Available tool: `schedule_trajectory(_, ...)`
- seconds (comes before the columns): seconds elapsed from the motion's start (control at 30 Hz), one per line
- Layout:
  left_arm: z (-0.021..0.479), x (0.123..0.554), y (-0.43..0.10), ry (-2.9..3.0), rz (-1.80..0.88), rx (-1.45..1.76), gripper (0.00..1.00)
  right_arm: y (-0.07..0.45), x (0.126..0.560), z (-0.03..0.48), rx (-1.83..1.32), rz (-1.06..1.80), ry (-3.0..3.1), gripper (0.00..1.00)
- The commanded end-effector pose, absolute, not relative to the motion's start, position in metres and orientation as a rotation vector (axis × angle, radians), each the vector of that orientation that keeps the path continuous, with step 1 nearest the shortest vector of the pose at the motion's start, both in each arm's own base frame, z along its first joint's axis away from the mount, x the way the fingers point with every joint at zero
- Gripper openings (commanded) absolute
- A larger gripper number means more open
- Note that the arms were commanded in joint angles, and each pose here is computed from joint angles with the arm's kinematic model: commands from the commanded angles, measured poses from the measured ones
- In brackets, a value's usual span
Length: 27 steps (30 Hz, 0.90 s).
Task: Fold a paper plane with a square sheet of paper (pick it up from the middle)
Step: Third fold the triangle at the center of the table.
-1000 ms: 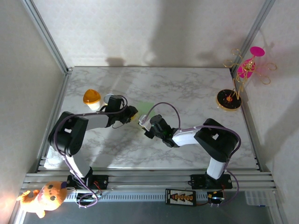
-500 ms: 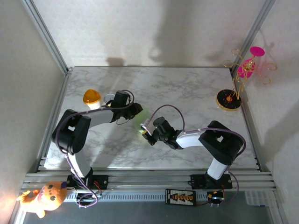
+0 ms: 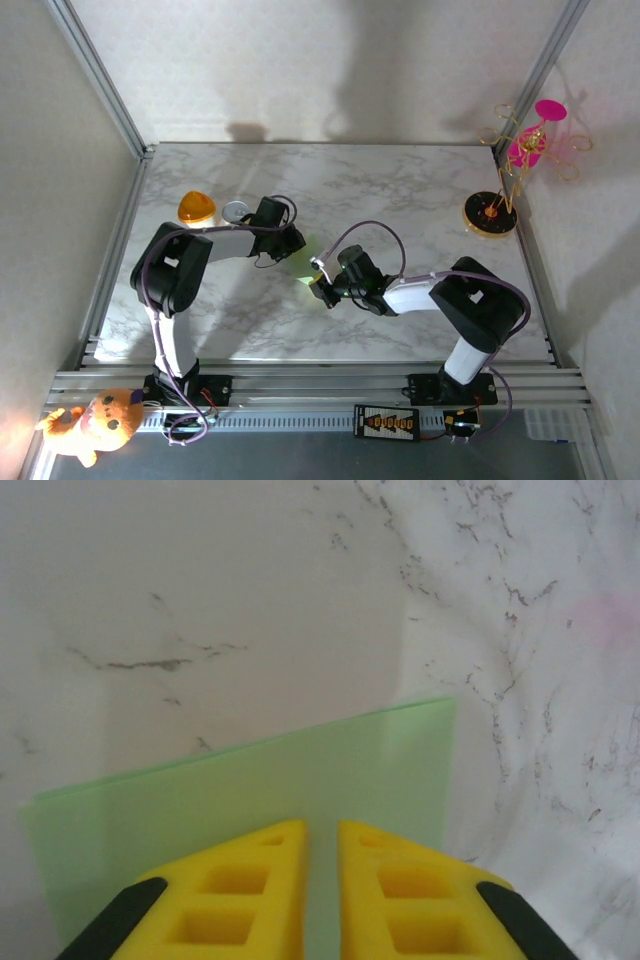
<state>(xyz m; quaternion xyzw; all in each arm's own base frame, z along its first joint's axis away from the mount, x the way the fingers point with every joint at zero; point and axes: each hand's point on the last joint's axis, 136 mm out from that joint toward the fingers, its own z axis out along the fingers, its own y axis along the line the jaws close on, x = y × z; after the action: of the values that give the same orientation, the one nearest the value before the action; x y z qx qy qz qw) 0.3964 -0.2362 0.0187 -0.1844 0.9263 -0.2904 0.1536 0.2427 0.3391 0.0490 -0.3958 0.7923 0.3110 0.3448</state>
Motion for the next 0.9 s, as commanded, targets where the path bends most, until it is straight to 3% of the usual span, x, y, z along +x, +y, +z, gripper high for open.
schedule_trajectory(0.0,-0.001,0.388,-0.230,2.727,-0.718,-0.510,0.13,0.337,0.248,0.057,-0.956,0.840,2.066,0.10)
schedule_trajectory(0.87,-0.017,0.380,-0.235,2.796,-0.655,-0.424,0.08,0.316,0.294,0.033,-0.773,0.559,2.232,0.10)
